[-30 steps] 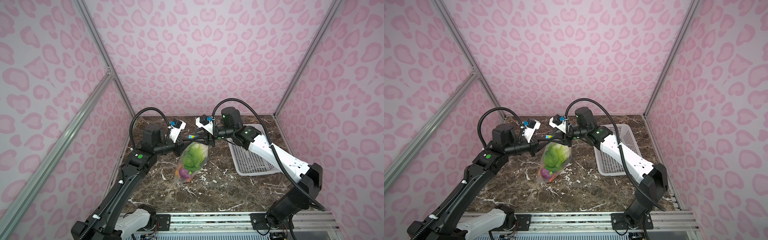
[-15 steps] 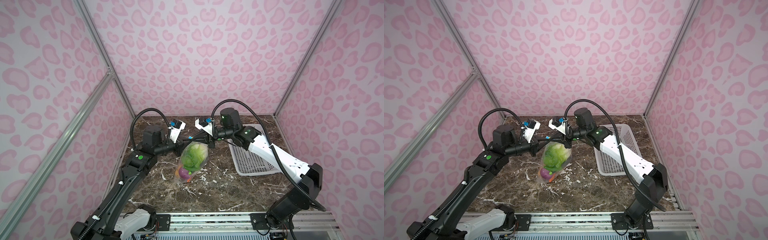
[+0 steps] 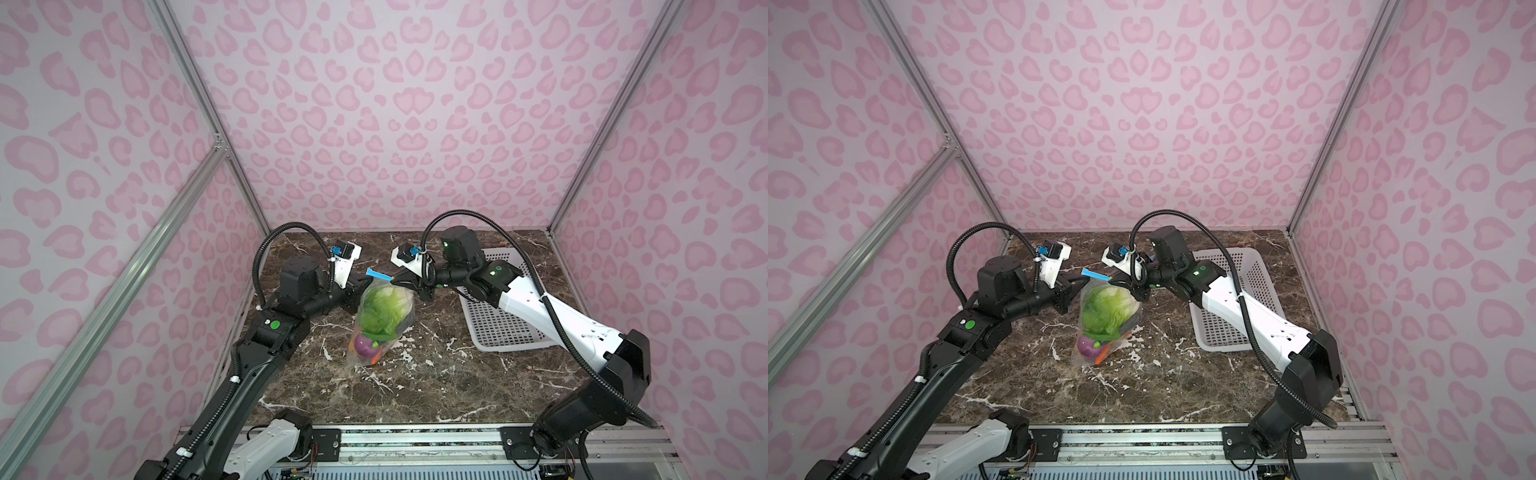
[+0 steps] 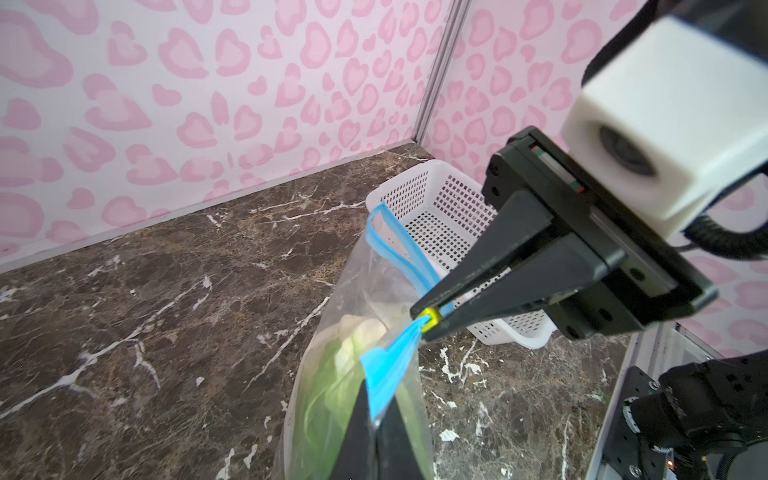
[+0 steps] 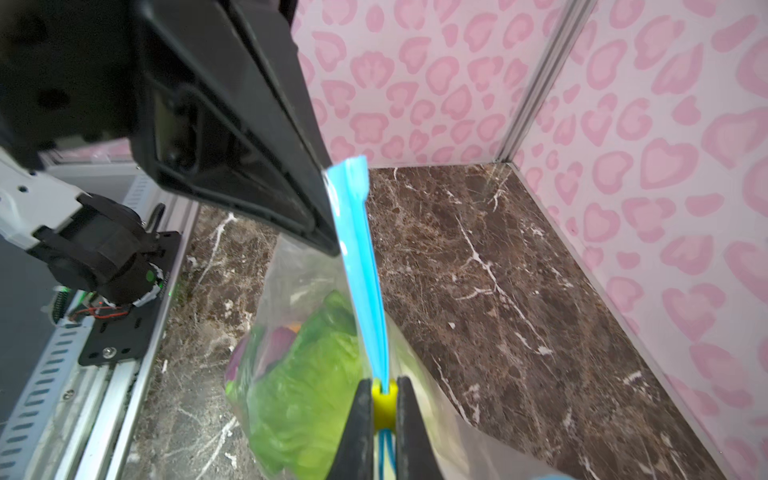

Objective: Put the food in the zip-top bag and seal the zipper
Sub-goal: 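Slide the yellow slider along the zipper with the right gripper while the left holds, then lower the sealed bag onto the table with both grippers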

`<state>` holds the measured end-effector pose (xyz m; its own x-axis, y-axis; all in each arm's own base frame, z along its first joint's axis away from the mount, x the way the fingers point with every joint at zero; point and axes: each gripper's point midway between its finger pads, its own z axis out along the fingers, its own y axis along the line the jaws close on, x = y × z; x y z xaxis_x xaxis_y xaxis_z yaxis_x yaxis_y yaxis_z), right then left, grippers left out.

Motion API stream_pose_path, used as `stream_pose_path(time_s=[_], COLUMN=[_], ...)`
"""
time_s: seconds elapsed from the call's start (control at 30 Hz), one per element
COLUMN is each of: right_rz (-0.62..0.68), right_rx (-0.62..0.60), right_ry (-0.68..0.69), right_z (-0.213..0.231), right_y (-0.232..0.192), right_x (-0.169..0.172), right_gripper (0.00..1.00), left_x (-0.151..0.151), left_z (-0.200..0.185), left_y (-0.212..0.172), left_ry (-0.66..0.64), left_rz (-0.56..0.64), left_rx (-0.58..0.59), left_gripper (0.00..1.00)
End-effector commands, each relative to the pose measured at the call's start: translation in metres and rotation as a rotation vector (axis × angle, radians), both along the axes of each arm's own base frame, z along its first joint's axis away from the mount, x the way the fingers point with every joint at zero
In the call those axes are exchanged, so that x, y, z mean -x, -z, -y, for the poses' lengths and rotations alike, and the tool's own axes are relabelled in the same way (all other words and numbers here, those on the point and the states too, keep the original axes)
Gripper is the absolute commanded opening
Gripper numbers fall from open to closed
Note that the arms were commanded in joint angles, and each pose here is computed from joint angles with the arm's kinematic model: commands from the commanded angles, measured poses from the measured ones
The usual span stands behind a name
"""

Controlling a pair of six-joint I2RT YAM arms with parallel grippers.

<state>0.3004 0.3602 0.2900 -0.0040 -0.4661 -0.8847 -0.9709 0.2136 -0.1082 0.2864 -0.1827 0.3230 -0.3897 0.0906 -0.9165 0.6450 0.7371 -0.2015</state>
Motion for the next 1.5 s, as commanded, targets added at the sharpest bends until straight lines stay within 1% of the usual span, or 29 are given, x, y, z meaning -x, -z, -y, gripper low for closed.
stream_pose_path(time_s=[0.0, 0.2, 0.47, 0.6, 0.8, 0.9, 1.0, 1.13, 1.33, 1.47], right_rz=[-0.029, -0.050, -0.053, -0.067, -0.086, -0.081, -0.071, -0.067, -0.084, -0.080], right_rx=[0.164, 0.232, 0.298, 0.335, 0.350, 0.321, 0.264, 0.182, 0.059, 0.002], right_ry=[0.142, 0.245, 0.336, 0.389, 0.423, 0.426, 0.416, 0.399, 0.329, 0.277], right_z=[0.032, 0.065, 0.097, 0.116, 0.133, 0.132, 0.126, 0.118, 0.108, 0.102], right_y=[0.039, 0.055, 0.063, 0.070, 0.078, 0.072, 0.060, 0.039, 0.006, -0.015], right_x=[-0.013, -0.021, -0.020, -0.017, -0.009, -0.009, -0.009, -0.005, 0.021, 0.049], right_gripper=[0.02, 0.02, 0.02, 0.02, 0.02, 0.02, 0.02, 0.01, 0.00, 0.00], left_x=[-0.017, -0.028, -0.041, -0.046, -0.048, -0.048, -0.047, -0.042, -0.018, 0.005], left_z=[-0.018, -0.034, -0.060, -0.067, -0.066, -0.064, -0.061, -0.053, -0.047, -0.046], left_y=[-0.018, -0.014, -0.009, -0.007, -0.004, -0.004, -0.004, -0.007, -0.010, -0.023], left_ry=[-0.128, -0.236, -0.383, -0.416, -0.411, -0.399, -0.388, -0.340, -0.291, -0.258], left_rz=[0.082, 0.073, 0.061, 0.051, 0.036, 0.032, 0.028, 0.013, -0.033, -0.029], left_rx=[0.010, -0.008, -0.021, -0.016, -0.009, -0.003, 0.005, 0.040, 0.112, 0.181], left_gripper=[0.04, 0.04, 0.04, 0.04, 0.04, 0.04, 0.04, 0.04, 0.04, 0.04])
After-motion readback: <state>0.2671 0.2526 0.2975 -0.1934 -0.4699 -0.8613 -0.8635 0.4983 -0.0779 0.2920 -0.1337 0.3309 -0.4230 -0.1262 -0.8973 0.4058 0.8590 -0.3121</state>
